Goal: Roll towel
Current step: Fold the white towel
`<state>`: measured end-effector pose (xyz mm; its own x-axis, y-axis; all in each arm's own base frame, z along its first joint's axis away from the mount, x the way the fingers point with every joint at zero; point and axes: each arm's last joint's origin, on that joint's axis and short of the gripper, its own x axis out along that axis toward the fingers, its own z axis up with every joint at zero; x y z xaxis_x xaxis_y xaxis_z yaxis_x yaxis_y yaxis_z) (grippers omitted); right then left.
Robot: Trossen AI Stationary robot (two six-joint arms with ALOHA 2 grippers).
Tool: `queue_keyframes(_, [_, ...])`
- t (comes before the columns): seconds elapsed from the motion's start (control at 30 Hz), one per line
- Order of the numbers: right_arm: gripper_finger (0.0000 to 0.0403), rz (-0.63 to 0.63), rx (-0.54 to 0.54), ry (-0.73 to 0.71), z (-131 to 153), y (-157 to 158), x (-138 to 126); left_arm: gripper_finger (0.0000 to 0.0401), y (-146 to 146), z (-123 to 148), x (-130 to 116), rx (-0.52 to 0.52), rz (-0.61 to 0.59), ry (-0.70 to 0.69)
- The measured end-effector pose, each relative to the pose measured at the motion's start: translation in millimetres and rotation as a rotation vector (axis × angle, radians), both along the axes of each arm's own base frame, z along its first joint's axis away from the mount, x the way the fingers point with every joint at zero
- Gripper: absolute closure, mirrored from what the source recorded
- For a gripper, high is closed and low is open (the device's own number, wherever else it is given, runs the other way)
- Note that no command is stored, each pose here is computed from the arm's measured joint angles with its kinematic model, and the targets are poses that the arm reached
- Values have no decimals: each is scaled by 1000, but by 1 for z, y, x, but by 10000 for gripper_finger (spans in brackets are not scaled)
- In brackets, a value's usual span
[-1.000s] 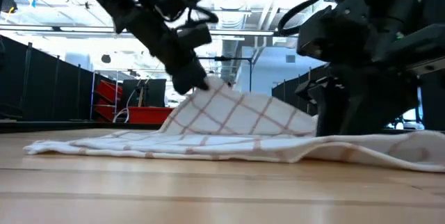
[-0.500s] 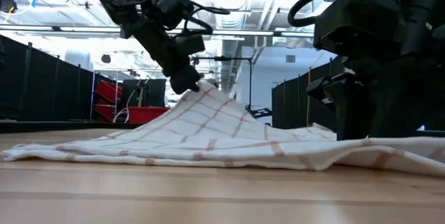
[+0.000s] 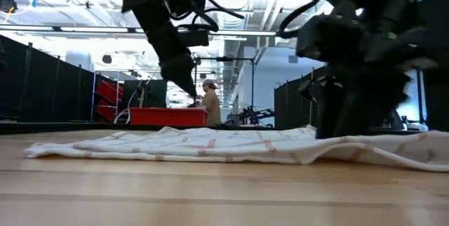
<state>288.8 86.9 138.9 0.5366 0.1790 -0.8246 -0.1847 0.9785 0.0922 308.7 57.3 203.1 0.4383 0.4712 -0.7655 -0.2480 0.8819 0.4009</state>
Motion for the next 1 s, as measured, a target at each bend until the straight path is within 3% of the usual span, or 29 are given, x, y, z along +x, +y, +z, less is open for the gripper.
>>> queue_keyframes(0.2, [275,-27,-2,-92,37,-14,-9,254,-47,-35,-11,-150,-33,-46])
queue_keyframes(0.3, [275,-127,-103,-105,43,-33,-10,254,-65,-48,-14,-207,-21,-182])
queue_keyframes(0.37, [275,-206,-163,-79,39,-51,-8,254,-75,-52,-16,-249,-5,-245])
queue_keyframes(0.67, [275,-476,-229,91,15,-149,-12,264,-112,-62,-21,-362,21,-268])
queue_keyframes(0.83, [275,-515,-181,144,5,-178,-19,264,-128,-92,-14,-368,38,-234])
queue_keyframes(1.0, [275,-471,-122,229,-4,-178,-25,265,-135,-104,-16,-354,39,-195])
